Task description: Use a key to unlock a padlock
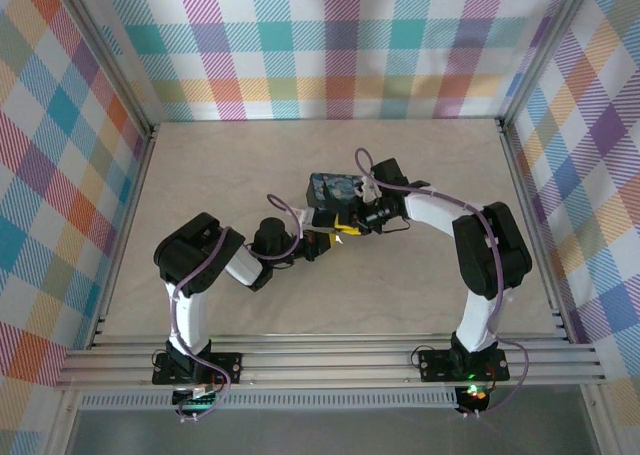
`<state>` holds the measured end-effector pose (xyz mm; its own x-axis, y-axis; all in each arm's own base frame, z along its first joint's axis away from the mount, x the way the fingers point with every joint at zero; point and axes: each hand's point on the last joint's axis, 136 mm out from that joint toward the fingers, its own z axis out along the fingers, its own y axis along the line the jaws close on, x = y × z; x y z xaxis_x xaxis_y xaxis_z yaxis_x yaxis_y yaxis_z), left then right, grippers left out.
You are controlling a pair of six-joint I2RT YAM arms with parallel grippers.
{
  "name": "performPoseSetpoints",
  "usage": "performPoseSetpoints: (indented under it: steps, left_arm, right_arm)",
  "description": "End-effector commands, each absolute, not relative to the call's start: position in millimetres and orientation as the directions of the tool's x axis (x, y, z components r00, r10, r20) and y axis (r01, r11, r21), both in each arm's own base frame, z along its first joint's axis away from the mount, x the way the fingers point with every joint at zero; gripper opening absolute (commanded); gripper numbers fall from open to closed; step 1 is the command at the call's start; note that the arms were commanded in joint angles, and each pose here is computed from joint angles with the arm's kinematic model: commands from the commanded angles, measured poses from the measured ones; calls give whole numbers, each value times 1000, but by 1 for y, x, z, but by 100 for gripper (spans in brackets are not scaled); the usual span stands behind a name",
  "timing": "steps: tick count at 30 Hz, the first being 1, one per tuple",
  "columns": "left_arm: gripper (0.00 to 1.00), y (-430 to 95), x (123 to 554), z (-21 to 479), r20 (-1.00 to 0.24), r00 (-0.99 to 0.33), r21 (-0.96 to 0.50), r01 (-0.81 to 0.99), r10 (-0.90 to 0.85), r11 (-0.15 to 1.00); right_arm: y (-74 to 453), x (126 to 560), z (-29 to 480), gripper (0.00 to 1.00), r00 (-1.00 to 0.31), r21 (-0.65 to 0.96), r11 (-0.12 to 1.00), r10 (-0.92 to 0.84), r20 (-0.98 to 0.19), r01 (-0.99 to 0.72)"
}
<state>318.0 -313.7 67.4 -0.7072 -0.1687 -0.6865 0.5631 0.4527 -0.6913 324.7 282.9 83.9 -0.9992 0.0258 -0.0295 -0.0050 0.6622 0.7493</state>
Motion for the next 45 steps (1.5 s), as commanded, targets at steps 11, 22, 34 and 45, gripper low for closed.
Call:
performPoseSetpoints:
  steps: [11, 22, 34, 45]
  left_arm:
    - [0, -306, 308, 35, -684, -714, -670, 534, -149, 515]
    - [0, -303, 310, 31, -684, -713, -664, 521, -153, 537]
    - [0, -303, 308, 33, -699, -704, -629, 523, -125, 575]
    - [0, -305, 308, 37, -692, -711, -640, 522, -128, 563]
  right_arm:
    - [278, 294, 67, 38, -986, 713, 683, 80, 147, 161]
    - [271, 300, 78, 49, -987, 698, 699, 132, 88, 156]
    - [280, 308, 73, 56, -961, 688, 699, 277, -5, 198]
    - [286, 325, 70, 57, -939, 695, 688, 339, -55, 208]
